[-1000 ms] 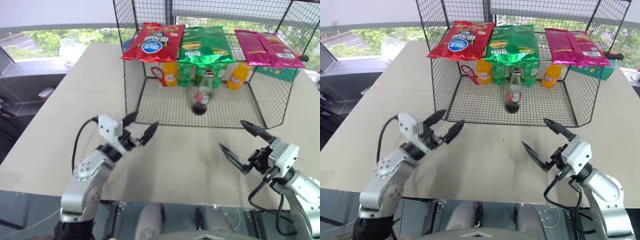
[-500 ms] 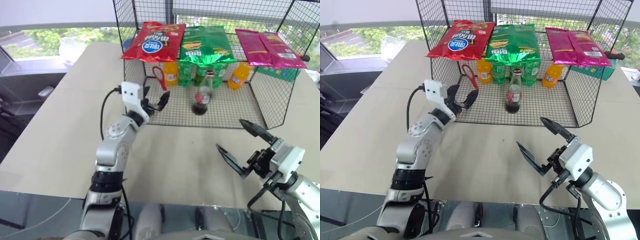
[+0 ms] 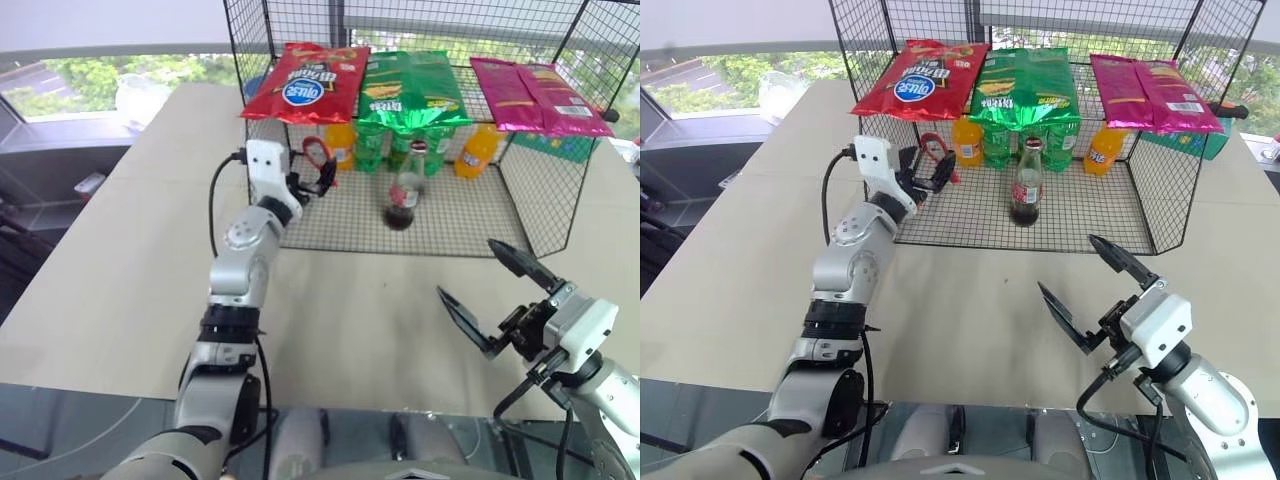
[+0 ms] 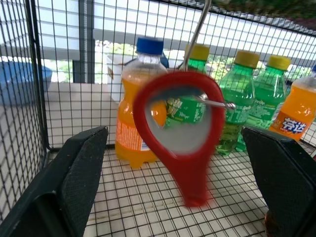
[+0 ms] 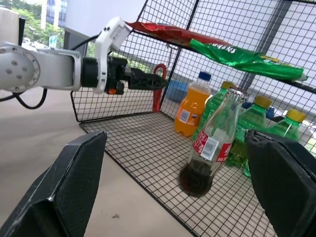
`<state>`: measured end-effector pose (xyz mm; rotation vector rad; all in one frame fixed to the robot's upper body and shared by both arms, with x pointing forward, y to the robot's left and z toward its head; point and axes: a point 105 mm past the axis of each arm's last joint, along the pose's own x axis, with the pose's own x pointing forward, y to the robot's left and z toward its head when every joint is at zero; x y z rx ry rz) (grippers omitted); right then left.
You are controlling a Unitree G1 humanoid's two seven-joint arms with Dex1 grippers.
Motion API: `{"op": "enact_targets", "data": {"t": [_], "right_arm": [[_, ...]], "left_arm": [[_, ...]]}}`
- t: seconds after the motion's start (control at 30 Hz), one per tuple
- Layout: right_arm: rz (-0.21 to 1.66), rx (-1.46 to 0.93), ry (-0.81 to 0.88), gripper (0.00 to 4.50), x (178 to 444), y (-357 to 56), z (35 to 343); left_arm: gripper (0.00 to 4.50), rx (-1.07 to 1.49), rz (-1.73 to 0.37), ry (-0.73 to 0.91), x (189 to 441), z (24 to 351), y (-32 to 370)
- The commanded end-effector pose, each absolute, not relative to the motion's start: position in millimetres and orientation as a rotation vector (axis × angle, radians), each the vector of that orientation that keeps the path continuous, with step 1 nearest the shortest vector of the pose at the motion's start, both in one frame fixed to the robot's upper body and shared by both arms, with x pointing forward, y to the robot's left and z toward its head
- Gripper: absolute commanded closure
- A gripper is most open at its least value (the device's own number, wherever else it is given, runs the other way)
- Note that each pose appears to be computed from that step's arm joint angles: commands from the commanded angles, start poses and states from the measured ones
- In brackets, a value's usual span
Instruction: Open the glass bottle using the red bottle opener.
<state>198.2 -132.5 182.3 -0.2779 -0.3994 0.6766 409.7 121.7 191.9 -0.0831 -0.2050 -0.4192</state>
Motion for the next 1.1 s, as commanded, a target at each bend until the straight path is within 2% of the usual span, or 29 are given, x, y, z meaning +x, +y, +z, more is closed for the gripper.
{"op": "enact_targets", "data": {"t": [0.03,0.17,0.2,0.27,0.3,0.47,0.57,0.63,0.67,1.1], "right_arm": [[0.659,-0.296,-0.443,0.0,192.7,-132.7,193.4],[0.65,-0.299,-0.441,0.0,194.2,-134.3,192.6],[0.65,-0.299,-0.441,0.0,194.6,-134.1,192.4],[0.65,-0.299,-0.44,0.0,195.2,-133.7,192.0],[0.65,-0.299,-0.44,0.0,195.5,-133.4,191.7],[0.653,-0.298,-0.437,0.0,196.0,-133.1,191.1],[0.656,-0.297,-0.433,0.0,195.6,-133.0,190.7],[0.658,-0.296,-0.431,0.0,195.2,-132.8,190.4],[0.659,-0.296,-0.43,0.0,195.0,-132.7,190.3],[0.654,-0.294,-0.428,0.0,195.4,-132.1,190.1]], "left_arm": [[1.15,-0.076,-0.476,-0.285,407.7,211.9,116.6],[3.17,-0.064,-0.456,-0.292,408.1,211.9,125.5],[3.43,-0.062,-0.452,-0.293,407.9,212.0,126.3],[4.22,-0.061,-0.451,-0.296,406.7,212.5,126.5],[4.41,-0.056,-0.449,-0.297,406.1,212.4,126.5],[4.41,-0.081,-0.482,-0.309,399.4,214.5,124.0],[3.58,-0.053,-0.453,-0.304,399.8,214.6,125.7],[2.62,-0.027,-0.417,-0.288,401.1,212.3,127.9],[2.31,-0.024,-0.417,-0.286,400.8,212.1,127.7],[2.31,0.011,-0.399,-0.281,413.8,216.8,128.6]]}}
